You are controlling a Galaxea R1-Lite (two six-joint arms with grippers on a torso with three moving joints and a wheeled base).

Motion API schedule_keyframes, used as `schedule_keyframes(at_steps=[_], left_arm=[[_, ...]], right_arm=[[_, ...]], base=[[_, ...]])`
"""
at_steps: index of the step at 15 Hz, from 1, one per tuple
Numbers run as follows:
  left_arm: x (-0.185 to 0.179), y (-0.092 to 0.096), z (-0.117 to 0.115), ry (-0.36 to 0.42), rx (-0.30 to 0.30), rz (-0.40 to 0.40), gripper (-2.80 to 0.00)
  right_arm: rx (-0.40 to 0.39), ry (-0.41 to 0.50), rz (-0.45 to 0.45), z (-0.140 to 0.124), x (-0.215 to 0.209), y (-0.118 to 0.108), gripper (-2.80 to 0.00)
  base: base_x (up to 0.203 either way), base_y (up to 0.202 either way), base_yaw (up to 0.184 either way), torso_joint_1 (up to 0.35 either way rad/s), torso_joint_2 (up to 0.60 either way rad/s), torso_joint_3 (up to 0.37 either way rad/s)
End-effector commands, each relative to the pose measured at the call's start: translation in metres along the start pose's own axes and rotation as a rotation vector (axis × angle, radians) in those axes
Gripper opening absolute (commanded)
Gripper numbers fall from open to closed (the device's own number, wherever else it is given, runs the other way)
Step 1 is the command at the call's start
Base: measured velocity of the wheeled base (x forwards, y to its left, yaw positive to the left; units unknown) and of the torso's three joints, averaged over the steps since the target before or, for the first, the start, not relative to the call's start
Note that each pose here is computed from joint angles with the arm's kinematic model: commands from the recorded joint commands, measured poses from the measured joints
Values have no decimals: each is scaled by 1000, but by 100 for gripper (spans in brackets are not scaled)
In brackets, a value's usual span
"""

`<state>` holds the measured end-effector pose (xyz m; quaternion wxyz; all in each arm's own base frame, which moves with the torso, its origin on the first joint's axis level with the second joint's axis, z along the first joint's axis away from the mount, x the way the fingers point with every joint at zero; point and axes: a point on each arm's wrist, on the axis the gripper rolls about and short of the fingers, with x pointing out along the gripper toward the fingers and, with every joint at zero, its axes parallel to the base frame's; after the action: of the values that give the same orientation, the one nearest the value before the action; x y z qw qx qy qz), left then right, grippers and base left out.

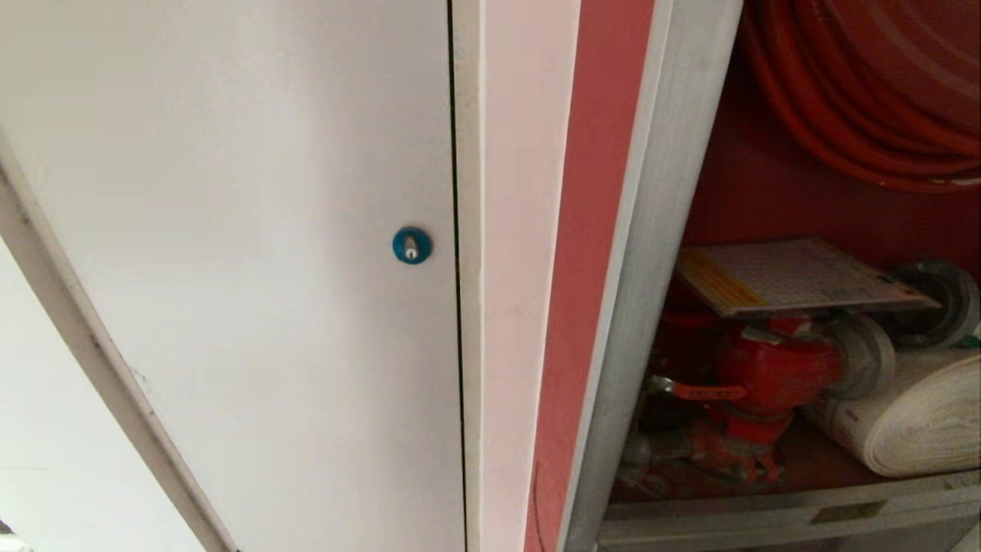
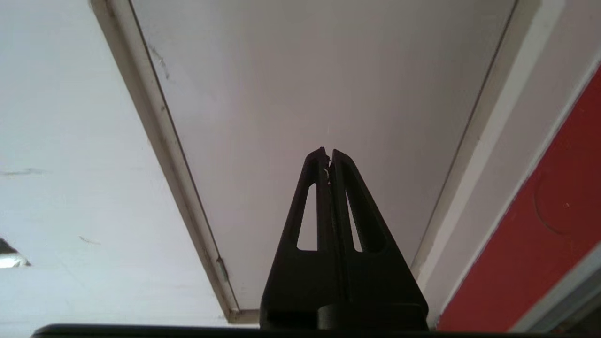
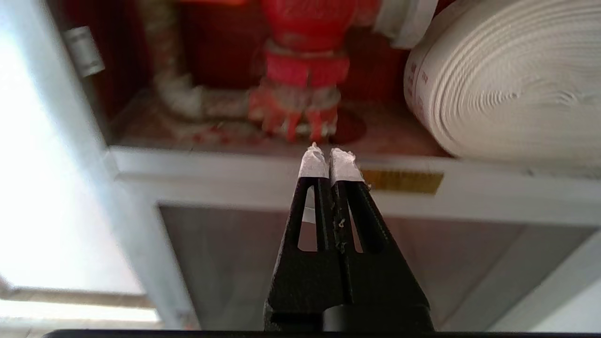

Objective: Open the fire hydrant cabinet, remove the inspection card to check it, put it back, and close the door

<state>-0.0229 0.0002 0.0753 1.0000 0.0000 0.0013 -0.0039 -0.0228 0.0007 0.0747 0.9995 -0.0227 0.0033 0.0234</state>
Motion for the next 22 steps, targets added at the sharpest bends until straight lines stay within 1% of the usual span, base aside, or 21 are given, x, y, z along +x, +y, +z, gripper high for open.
schedule_keyframes(at_steps=[1, 3, 22], left_arm=[[0, 0, 0, 2, 0, 0, -280], [0, 0, 0, 2, 0, 0, -280], [0, 0, 0, 2, 0, 0, -280]], right_arm=[[0, 4, 1, -1, 0, 0, -280], [0, 3, 3, 0, 0, 0, -280], [0, 3, 1, 0, 0, 0, -280]], base=[[187, 0, 0, 2, 2, 0], [102, 0, -2, 17, 10, 0], [0, 0, 0, 0, 0, 0]])
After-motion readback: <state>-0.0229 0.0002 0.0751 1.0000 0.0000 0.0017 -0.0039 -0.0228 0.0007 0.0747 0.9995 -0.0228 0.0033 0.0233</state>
